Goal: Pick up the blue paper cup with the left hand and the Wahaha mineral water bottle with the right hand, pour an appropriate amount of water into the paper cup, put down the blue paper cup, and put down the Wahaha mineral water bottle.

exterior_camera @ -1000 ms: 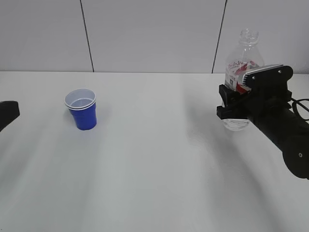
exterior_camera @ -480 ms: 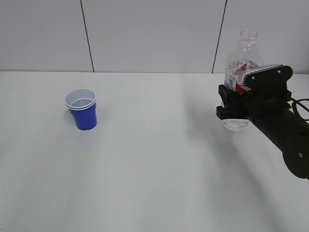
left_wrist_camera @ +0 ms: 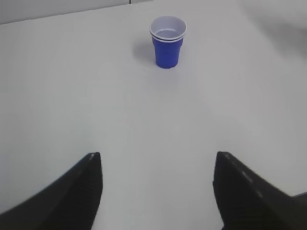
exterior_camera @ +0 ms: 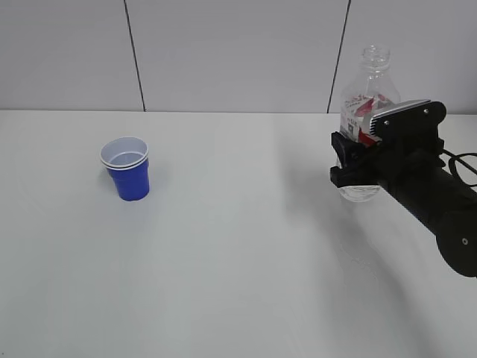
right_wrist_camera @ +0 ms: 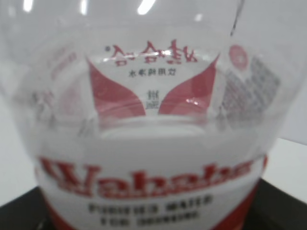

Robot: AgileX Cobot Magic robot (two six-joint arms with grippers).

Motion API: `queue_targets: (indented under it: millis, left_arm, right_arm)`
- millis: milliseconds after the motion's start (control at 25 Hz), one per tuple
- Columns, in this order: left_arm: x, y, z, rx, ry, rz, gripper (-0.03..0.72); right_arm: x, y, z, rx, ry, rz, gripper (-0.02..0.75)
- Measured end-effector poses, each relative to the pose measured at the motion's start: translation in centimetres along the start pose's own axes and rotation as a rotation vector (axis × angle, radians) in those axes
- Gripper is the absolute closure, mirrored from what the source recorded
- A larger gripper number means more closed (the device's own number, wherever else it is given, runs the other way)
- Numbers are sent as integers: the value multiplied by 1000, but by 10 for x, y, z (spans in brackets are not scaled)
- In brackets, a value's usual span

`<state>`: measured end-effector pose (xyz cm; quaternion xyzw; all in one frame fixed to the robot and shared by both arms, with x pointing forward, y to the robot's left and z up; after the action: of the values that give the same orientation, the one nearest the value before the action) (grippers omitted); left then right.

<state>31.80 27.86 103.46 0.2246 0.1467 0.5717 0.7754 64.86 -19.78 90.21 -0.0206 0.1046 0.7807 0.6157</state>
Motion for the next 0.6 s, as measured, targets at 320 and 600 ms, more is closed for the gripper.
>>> queue_targets:
  millis: [320, 600]
  left_arm:
    - [0, 16, -17, -68, 19, 5, 139]
    - [0, 9, -24, -35, 19, 4, 139]
  right_arm:
    - [4, 0, 1, -6, 12, 22, 267]
    - [6, -4, 2, -1, 17, 35, 267]
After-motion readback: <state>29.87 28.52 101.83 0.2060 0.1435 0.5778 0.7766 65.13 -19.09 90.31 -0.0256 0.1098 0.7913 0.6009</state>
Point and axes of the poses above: a point on each arm's last joint axis where the gripper is mounted, y pointing back along that axis away from the gripper, x along the wrist's bending axis when the last joint is at zero, z = x × y, the point moved 8 cm from there along -y, pointing out along that axis toward the gripper, and after that the axes turned 4 degrees about -y, right-handed, at the moved point
